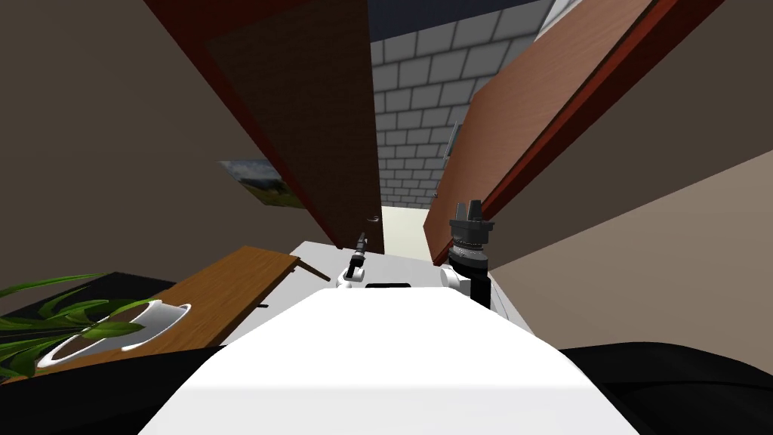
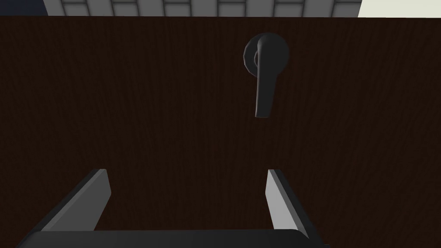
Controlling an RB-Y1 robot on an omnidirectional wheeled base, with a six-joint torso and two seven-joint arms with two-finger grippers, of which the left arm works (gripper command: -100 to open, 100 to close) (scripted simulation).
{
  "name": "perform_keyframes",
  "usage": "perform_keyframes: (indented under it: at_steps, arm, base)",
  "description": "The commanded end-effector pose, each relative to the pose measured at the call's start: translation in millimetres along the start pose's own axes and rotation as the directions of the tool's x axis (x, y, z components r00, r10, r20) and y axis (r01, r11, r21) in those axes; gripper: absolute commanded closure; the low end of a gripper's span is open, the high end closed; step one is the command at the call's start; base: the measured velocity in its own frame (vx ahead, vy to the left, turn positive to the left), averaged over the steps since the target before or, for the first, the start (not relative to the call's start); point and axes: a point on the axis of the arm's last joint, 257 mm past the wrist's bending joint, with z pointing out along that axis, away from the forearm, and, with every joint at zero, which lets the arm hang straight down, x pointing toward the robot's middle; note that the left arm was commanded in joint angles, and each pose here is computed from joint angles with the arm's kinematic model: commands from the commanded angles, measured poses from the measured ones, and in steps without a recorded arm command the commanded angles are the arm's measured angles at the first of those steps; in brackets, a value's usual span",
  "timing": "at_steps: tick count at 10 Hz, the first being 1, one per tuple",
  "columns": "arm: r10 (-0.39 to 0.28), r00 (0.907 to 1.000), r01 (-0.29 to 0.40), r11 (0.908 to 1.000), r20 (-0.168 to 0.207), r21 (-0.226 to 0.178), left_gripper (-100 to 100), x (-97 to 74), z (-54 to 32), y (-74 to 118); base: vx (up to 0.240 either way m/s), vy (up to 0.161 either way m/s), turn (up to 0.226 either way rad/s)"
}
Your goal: Push the door open
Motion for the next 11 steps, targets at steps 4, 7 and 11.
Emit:
perform_keyframes:
  at_steps: [4,7,11]
  arm:
    - [-0.007,0.9998,0.006,0.9980,-0.019,-0.063,-100,15.9,-4.5,29.5]
    - [-0.010,0.9996,0.008,0.9967,-0.025,-0.081,-100,21.2,-6.1,37.1]
    - [-0.015,0.9993,0.011,0.9945,-0.033,-0.104,-100,28.7,-8.6,46.8]
  base:
    - [0.098,0.060,-0.045]
    - [0.071,0.034,-0.014]
    - [0.058,0.026,-0.022]
